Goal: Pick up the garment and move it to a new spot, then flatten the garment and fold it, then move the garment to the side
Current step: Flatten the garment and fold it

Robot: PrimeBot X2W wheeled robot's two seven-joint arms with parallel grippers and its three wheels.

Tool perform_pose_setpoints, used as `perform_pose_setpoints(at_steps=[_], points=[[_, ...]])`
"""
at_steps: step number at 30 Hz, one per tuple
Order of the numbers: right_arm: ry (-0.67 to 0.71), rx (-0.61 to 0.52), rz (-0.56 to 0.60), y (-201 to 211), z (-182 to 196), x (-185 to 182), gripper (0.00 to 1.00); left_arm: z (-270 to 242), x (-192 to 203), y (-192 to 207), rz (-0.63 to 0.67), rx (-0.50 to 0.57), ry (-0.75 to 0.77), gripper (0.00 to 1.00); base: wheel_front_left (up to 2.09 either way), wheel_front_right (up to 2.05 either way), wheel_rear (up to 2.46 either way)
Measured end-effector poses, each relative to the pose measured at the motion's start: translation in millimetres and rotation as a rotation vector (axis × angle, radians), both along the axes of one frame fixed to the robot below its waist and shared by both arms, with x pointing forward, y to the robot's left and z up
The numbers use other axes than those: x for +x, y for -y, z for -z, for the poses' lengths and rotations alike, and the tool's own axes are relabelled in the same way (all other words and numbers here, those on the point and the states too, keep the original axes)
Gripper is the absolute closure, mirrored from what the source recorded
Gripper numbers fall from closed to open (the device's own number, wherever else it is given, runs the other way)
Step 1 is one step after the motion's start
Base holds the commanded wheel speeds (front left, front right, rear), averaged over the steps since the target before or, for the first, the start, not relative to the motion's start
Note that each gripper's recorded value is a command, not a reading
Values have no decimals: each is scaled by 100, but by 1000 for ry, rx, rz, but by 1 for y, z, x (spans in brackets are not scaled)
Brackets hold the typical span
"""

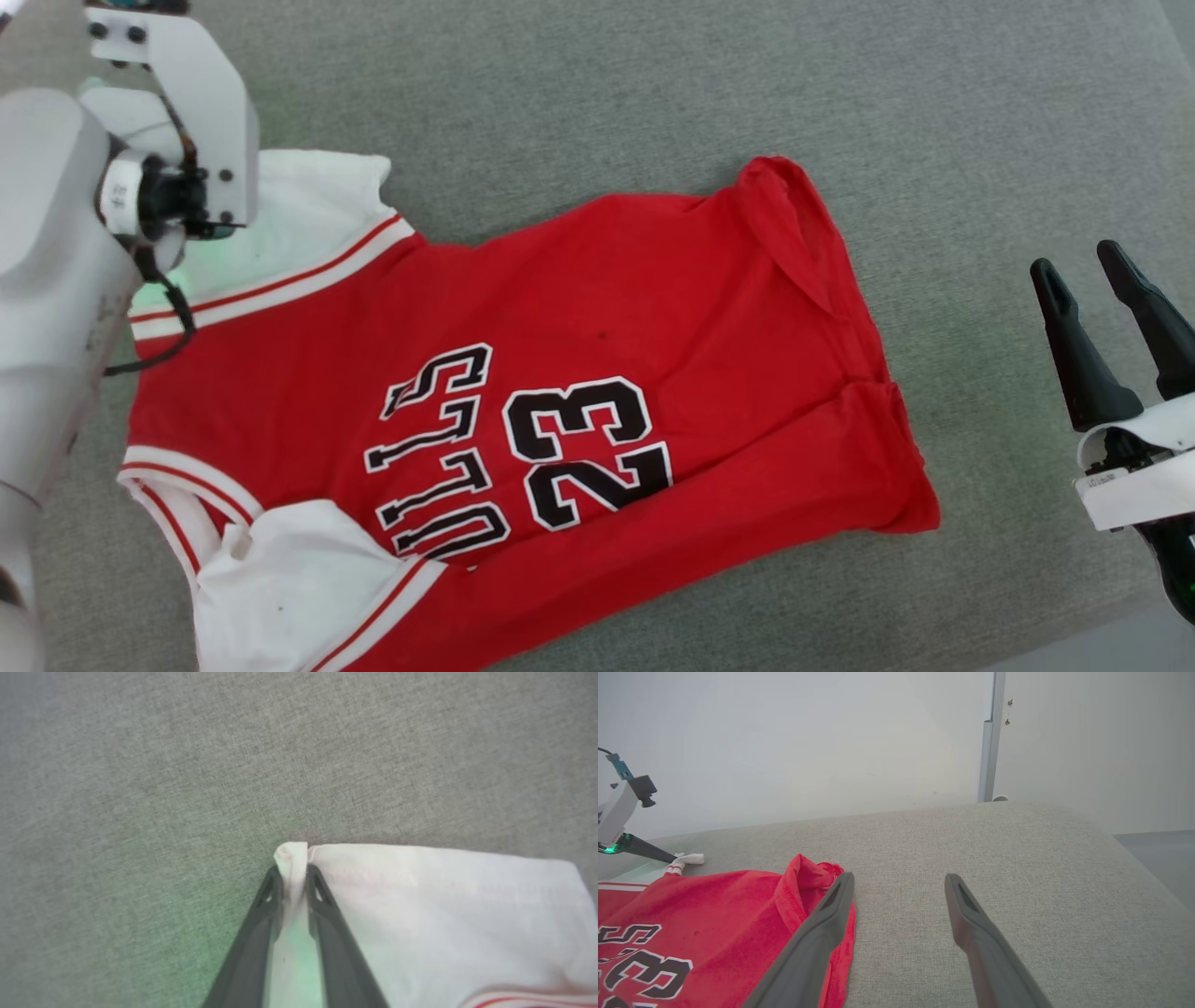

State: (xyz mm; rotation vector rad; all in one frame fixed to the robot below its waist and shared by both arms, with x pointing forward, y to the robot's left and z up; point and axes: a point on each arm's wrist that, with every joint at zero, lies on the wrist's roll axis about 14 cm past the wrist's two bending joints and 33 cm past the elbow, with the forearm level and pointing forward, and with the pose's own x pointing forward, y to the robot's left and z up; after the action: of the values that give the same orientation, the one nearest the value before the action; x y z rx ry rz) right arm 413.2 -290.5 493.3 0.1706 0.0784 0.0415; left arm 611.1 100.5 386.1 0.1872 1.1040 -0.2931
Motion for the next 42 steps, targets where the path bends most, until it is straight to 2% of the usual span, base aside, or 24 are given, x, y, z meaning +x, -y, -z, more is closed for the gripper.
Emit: perform_pose_setpoints(at_steps=[5,14,20,26,33,36,37,38,42], points=[[-46,56,-48,-15,4,13,0,0,0,2,4,-6,5,100,0,0,0],[-123,38,-231,-66,-3,68,0,-2,1,3,5,-10,19,100,0,0,0],[-280,-24,-312,-92,26,91,0,-2,2,2,4,-19,29,100,0,0,0],[-439,-85,-320,-93,57,105,0,-1,4,2,3,-27,35,100,0,0,0],[-629,-129,-343,-94,89,103,0,1,5,2,0,-35,38,100,0,0,0],[-694,-106,-351,-96,95,102,0,1,6,2,-2,-37,40,100,0,0,0],[-711,-112,-352,-95,97,103,76,1,7,2,-3,-38,40,100,0,0,0],[-726,-114,-355,-96,98,103,100,1,7,2,-3,-38,40,100,0,0,0],[-760,-79,-371,-101,99,106,100,2,7,2,-8,-47,45,100,0,0,0]])
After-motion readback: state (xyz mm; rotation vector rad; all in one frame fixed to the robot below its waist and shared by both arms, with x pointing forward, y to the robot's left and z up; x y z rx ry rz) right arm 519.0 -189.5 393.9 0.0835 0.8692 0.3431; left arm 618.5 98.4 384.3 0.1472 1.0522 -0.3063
